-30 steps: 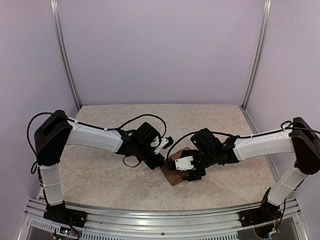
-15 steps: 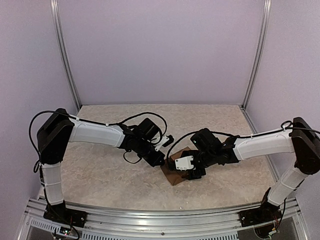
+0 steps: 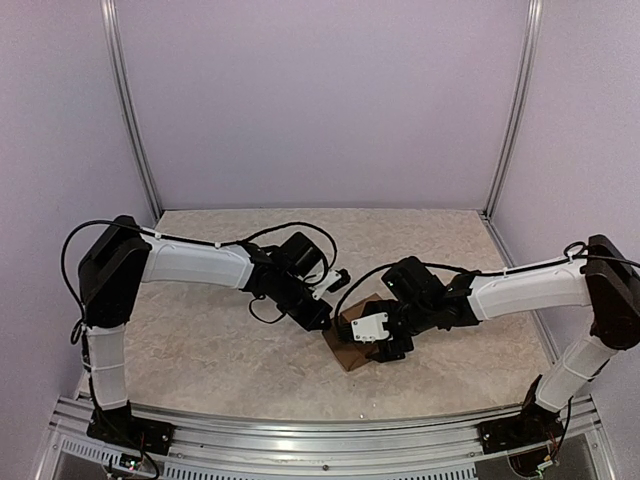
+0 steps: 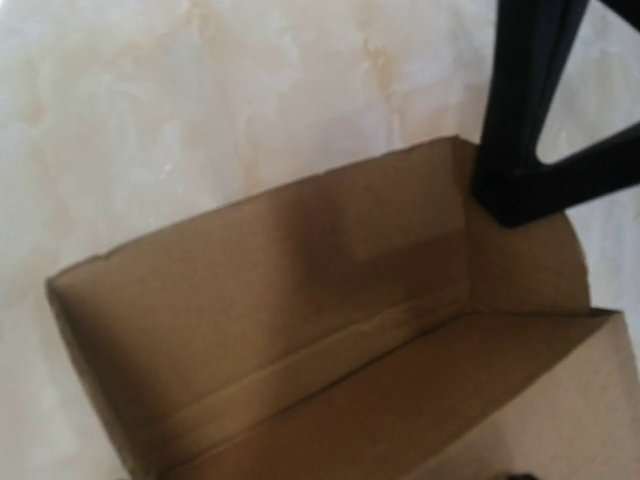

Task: Fold the paper box

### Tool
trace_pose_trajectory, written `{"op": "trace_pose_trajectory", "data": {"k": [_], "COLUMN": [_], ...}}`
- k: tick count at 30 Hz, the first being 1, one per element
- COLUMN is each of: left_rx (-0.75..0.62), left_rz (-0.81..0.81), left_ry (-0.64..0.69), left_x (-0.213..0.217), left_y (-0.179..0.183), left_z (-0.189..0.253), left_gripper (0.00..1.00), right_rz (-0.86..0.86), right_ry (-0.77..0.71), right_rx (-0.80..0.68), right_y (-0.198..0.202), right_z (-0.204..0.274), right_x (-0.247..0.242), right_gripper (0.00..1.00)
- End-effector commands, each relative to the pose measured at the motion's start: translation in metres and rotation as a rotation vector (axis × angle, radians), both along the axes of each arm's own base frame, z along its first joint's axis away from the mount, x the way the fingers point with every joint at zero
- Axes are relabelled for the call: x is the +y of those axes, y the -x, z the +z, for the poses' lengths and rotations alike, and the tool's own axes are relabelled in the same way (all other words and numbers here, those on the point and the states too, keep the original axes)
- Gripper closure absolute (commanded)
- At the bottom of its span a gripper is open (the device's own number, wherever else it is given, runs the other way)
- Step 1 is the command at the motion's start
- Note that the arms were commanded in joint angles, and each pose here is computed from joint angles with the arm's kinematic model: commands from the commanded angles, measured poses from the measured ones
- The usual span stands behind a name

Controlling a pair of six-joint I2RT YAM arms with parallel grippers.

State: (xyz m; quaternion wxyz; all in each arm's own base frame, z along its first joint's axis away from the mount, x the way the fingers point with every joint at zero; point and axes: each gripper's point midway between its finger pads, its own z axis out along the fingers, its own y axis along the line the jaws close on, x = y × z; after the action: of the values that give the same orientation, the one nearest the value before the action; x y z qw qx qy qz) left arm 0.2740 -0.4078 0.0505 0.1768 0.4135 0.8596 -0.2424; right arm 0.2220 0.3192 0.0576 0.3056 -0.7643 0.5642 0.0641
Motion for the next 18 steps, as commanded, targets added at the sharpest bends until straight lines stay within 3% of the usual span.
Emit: {"op": "trace_pose_trajectory", "data": {"k": [1,18], "left_rx": [0.009,0.174], "left_rz": [-0.028,0.024], "left_ry": [0.106,0.068], "left_x": [-0.0279,-0.0262], "left_y": [-0.0056,-0.0051], "left_z": [0.0296,0.0316], "left_gripper": [1.00,1.00], "right_rz": [0.016,0.012], "right_ry": [0.258,0.245], "right_rx": [0.261,0.240], "right_y": [0.0571,0.0530], "right_z": [-0.0610,-0.0556], "right_x": [-0.0599,-0.0578], "right_gripper": [0.21,0.20]}}
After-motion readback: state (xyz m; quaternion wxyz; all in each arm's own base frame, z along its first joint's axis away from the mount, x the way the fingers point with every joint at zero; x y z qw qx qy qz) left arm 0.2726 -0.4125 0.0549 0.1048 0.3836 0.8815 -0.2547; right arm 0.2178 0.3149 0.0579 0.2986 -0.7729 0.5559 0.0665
